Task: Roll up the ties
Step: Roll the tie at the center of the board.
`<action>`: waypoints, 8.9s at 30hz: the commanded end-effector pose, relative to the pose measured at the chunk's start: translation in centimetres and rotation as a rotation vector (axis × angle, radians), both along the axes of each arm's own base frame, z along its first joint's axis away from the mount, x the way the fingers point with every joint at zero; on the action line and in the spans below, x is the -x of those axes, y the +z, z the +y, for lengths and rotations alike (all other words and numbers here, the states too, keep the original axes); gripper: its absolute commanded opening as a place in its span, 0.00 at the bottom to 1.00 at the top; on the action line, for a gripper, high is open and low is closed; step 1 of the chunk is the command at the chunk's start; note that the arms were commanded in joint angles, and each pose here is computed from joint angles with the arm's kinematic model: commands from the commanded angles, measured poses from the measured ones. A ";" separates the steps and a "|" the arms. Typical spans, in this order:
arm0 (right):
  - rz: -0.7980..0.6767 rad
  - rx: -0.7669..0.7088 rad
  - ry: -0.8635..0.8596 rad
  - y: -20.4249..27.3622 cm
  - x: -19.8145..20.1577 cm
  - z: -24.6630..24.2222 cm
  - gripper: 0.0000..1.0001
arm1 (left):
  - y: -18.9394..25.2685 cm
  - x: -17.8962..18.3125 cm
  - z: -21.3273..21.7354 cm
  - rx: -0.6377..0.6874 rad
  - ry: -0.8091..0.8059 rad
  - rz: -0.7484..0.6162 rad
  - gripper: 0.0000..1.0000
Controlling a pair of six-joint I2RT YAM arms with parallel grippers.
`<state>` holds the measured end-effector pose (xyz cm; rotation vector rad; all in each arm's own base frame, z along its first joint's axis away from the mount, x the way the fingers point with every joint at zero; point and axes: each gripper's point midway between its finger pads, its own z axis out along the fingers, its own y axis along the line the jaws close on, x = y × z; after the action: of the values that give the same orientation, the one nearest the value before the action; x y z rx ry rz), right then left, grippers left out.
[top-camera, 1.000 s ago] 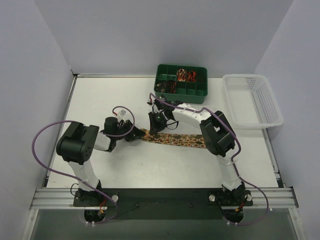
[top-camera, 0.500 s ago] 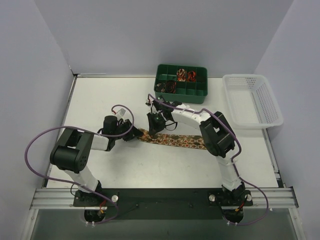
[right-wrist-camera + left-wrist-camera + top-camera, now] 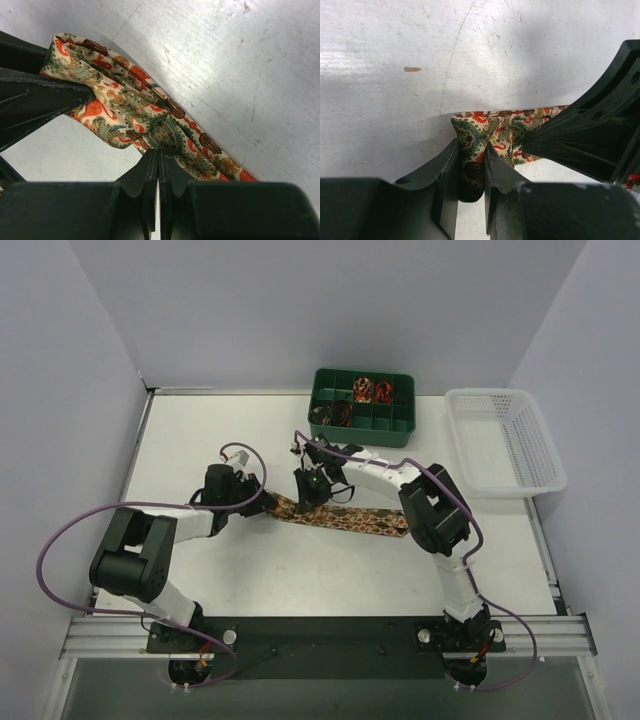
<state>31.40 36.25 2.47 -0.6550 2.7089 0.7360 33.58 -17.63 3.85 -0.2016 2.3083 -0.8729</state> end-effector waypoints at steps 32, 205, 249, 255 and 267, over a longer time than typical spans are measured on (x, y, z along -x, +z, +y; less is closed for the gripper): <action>0.048 0.025 0.049 -2.2 1.1 2.2 0.01 | 4.4 -1.9 0.2 -0.161 -0.043 -0.119 0.02; -0.045 -0.028 -0.051 4.0 -1.7 -3.1 0.01 | 1.8 0.1 -4.7 0.260 -0.163 -0.012 0.02; 0.000 0.049 -0.025 0.9 0.1 -3.5 0.01 | 1.6 -0.9 -3.2 0.136 -0.131 0.000 0.00; 0.034 0.059 -0.017 -0.6 0.5 -3.0 0.01 | 1.8 -1.0 -3.1 0.131 -0.131 -0.002 0.00; 0.059 0.072 -0.011 -2.1 0.7 -2.6 0.01 | 1.5 -1.0 -2.7 0.092 -0.128 0.004 0.00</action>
<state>31.42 33.45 1.26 -0.6272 2.7643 0.6871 33.04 -20.75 3.46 -0.1465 2.3621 -1.0947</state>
